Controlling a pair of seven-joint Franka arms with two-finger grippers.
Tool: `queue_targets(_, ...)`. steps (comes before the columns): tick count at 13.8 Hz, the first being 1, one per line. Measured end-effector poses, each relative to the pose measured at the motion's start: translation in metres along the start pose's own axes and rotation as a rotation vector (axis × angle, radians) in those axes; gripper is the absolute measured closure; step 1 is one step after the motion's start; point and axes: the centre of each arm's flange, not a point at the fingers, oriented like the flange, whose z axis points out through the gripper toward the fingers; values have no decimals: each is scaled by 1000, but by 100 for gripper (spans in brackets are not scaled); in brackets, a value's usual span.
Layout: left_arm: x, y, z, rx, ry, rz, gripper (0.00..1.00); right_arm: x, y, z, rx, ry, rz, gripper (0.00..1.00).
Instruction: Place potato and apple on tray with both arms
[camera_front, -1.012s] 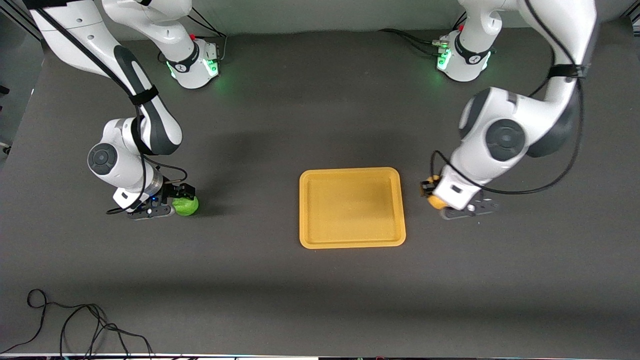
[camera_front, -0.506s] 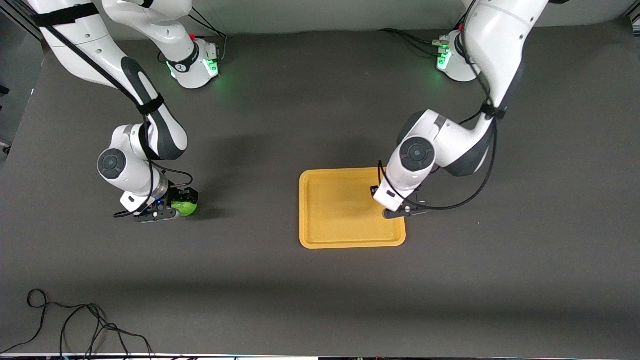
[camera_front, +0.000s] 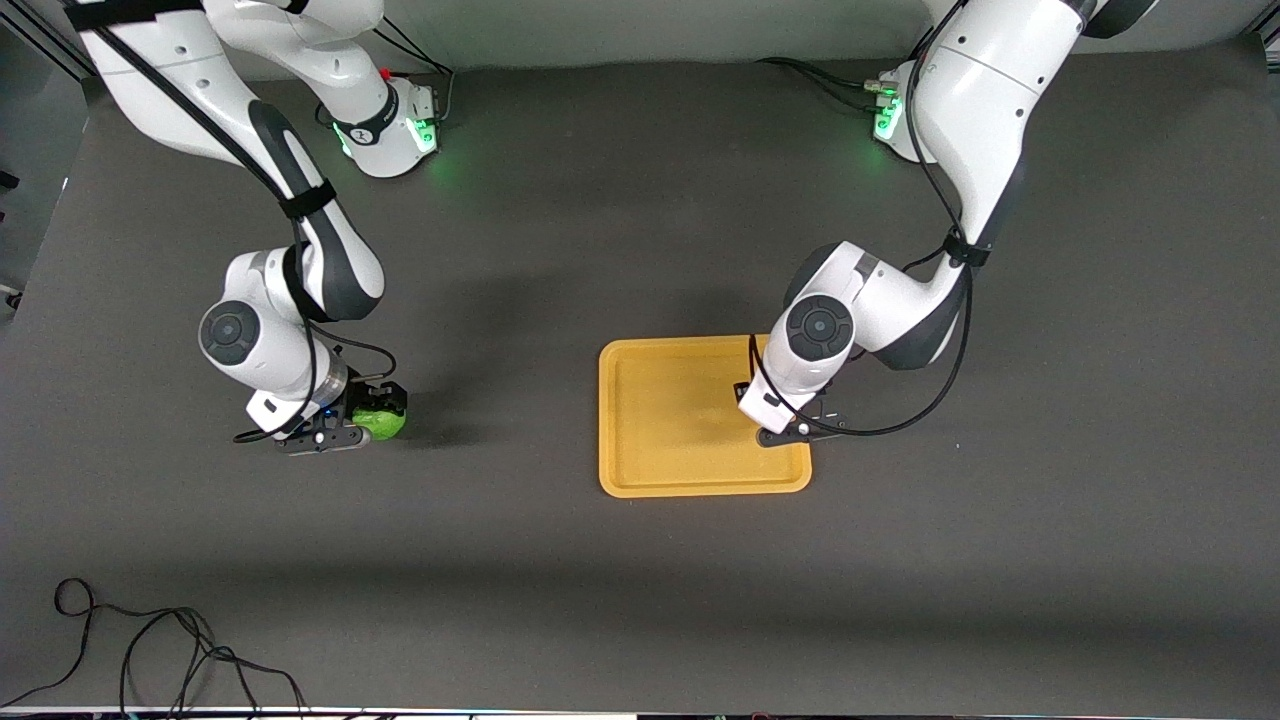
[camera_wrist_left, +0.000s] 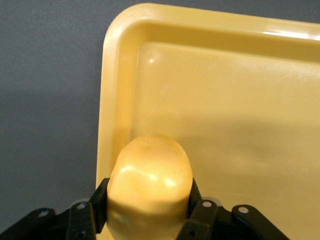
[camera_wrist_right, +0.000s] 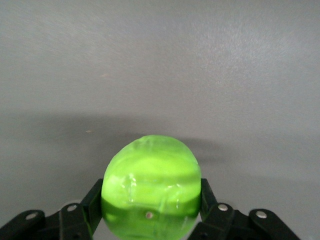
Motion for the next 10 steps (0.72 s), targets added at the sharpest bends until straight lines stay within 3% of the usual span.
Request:
queue_targets(2, -1, 3, 12, 7, 9, 2, 37, 15, -25, -46, 2, -27, 3, 23)
queue_targets(5, -2, 5, 22, 10, 7, 3, 36, 28, -94, -100, 6, -4, 14, 23)
queue_targets(6, -2, 5, 22, 12, 9, 5, 32, 28, -119, -106, 8, 7, 19, 23)
queue_targets(9, 1, 6, 18, 9, 19, 6, 1, 29, -178, -112, 29, 29, 48, 23)
queue_targets(10, 3, 6, 13, 6, 26, 5, 0, 30, -192, -114, 56, 28, 60, 23)
